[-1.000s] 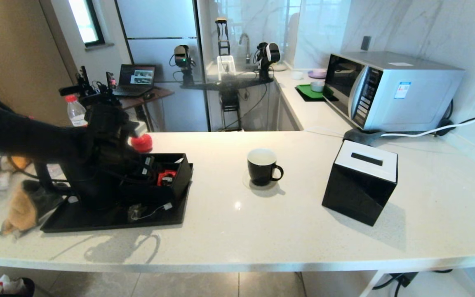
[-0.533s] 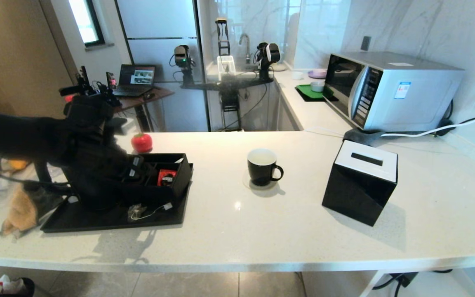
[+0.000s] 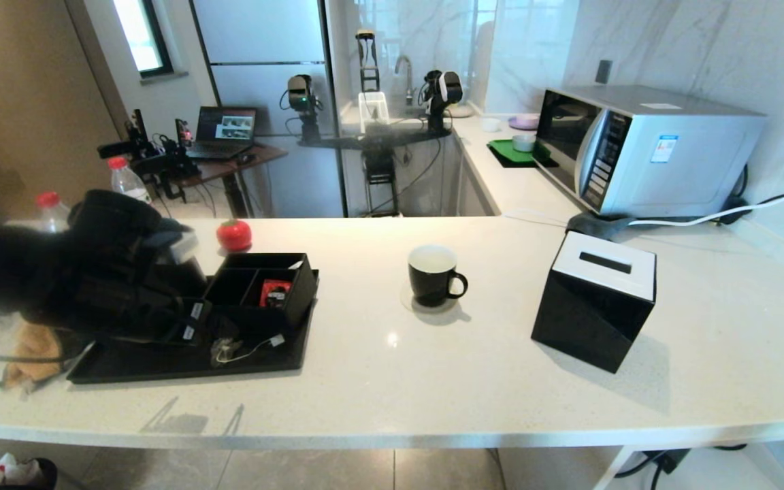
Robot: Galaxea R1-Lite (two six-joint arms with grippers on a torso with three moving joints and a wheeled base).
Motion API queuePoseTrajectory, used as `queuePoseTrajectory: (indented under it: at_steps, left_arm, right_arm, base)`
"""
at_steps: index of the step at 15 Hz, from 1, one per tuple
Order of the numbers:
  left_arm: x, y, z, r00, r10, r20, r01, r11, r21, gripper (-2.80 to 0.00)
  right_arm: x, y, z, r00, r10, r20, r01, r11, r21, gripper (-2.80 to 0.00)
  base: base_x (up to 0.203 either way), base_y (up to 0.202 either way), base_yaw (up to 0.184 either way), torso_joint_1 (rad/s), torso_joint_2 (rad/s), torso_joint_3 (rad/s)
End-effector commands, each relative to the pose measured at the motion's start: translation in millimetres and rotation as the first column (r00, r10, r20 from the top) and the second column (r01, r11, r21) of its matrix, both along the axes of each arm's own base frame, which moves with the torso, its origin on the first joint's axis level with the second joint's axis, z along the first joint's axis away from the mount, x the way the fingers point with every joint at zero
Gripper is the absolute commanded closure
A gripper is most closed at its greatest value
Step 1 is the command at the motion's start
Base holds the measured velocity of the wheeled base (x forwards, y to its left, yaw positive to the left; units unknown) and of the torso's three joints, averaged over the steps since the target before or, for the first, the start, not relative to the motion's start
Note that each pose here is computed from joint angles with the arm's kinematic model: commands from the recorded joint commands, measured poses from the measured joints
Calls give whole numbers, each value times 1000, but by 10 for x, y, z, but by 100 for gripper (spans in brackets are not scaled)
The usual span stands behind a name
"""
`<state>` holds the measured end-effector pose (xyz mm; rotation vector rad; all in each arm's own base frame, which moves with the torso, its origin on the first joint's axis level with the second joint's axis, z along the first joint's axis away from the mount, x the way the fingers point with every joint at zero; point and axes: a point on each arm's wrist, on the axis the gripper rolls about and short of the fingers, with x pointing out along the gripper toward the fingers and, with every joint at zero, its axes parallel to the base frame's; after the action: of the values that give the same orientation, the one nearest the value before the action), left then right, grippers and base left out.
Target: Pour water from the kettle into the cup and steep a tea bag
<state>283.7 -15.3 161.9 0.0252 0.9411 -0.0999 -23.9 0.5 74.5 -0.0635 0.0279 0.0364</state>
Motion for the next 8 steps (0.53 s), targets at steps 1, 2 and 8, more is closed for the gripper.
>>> queuePoseTrajectory:
  at_steps: [1, 2, 8]
  left_arm:
    - [-57, 2, -68, 1000, 6, -28, -6, 1000, -4, -280]
    - [-50, 6, -125, 999, 9, -48, -9, 1000, -4, -280]
    - [179, 102, -433, 996, 45, -82, -46, 999, -2, -280]
  right_arm:
    - [1, 0, 0, 1000, 1, -2, -1, 1000, -1, 0]
    - [1, 0, 0, 1000, 1, -2, -1, 1000, -1, 0]
    - [1, 0, 0, 1000, 1, -2, -1, 1000, -1, 0]
  base:
    - [0, 0, 0, 0, 0, 0]
    - [0, 0, 0, 0, 0, 0]
    - [0, 0, 0, 0, 0, 0]
